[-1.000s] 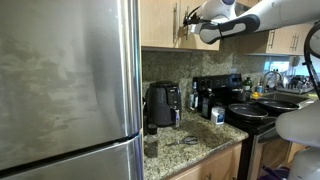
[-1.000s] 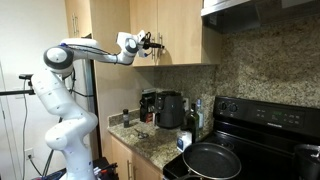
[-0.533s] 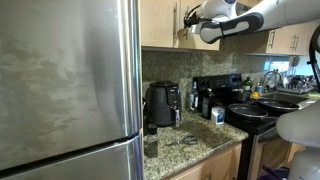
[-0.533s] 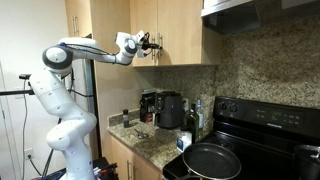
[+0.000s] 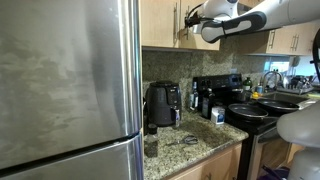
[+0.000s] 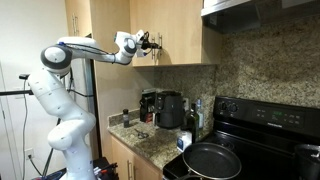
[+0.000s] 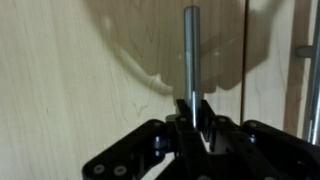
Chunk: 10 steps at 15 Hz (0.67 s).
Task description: Open the right overhead cabinet door
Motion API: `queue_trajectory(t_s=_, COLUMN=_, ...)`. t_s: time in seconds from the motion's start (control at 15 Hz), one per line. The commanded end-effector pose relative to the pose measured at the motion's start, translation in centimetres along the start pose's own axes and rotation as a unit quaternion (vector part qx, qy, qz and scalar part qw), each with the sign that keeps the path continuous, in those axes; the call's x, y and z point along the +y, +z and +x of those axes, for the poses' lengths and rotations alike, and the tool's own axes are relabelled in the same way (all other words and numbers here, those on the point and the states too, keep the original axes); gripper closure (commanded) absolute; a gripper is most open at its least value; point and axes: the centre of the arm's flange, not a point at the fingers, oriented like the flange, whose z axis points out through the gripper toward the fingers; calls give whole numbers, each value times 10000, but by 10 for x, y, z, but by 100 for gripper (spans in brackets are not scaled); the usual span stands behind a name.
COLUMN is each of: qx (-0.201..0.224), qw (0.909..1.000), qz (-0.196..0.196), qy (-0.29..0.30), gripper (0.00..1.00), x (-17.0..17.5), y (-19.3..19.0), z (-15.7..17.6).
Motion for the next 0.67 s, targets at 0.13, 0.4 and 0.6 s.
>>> queue_trajectory(t_s=0.13, qx=281, qw=9979, qz=-491, qy=-309, gripper=96, x=33, y=-100, z=8)
queue_trajectory(t_s=0.4, qx=709, qw=9899, qz=-1179, qy=-337, gripper=96, x=69, y=-182, z=26)
queue_trajectory(t_s=0.6, qx=462, qw=9909, qz=-1257, qy=-147, gripper=57, x=108, y=-250, z=23)
